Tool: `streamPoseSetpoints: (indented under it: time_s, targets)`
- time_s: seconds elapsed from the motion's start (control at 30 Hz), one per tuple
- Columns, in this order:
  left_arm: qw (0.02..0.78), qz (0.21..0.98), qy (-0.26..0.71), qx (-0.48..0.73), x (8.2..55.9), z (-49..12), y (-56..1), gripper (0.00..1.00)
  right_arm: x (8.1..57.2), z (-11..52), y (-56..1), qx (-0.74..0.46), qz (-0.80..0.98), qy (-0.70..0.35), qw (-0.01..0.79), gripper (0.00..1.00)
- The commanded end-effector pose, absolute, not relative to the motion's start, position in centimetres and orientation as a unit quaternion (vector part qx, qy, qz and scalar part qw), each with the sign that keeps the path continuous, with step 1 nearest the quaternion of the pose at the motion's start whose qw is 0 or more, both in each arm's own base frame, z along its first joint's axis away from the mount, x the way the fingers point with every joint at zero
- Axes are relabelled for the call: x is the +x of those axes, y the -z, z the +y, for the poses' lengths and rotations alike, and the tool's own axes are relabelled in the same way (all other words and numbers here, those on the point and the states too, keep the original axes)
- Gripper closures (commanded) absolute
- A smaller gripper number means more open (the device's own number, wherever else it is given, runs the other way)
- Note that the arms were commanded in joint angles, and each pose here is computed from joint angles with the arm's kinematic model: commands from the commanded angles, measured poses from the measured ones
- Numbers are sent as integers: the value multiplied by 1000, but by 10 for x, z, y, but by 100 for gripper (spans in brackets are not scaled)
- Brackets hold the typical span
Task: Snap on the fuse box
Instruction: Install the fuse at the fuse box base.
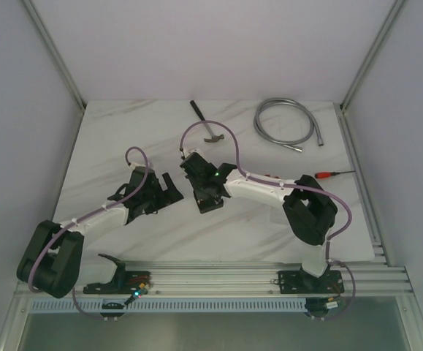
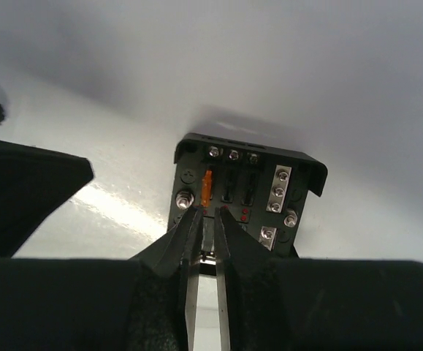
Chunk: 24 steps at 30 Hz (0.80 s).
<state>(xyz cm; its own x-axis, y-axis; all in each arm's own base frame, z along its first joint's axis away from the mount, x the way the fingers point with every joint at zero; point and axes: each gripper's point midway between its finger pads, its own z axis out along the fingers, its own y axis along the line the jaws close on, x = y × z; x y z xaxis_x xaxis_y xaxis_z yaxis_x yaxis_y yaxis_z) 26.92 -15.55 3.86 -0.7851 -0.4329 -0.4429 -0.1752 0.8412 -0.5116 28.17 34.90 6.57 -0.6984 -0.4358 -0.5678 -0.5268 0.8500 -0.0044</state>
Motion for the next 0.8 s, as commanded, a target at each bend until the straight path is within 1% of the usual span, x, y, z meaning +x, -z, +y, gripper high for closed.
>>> streamPoseSetpoints:
  time_s: [0.0,0.17,0.73,0.77]
  targets:
    - [281,912,248,-166,275,-164,-42,1,287,355,-78,-259,908,-86,318,80]
    - [286,906,263,-171,281,-168,-45,1,289,360,-72,-255,908,-92,320,77]
    - [284,890,312,-173,303,-183,-57,11,291,356,-52,-245,917,-71,306,77]
    - [275,893,309,-175,303,-183,-50,12,291,356,-51,-246,917,-70,305,77]
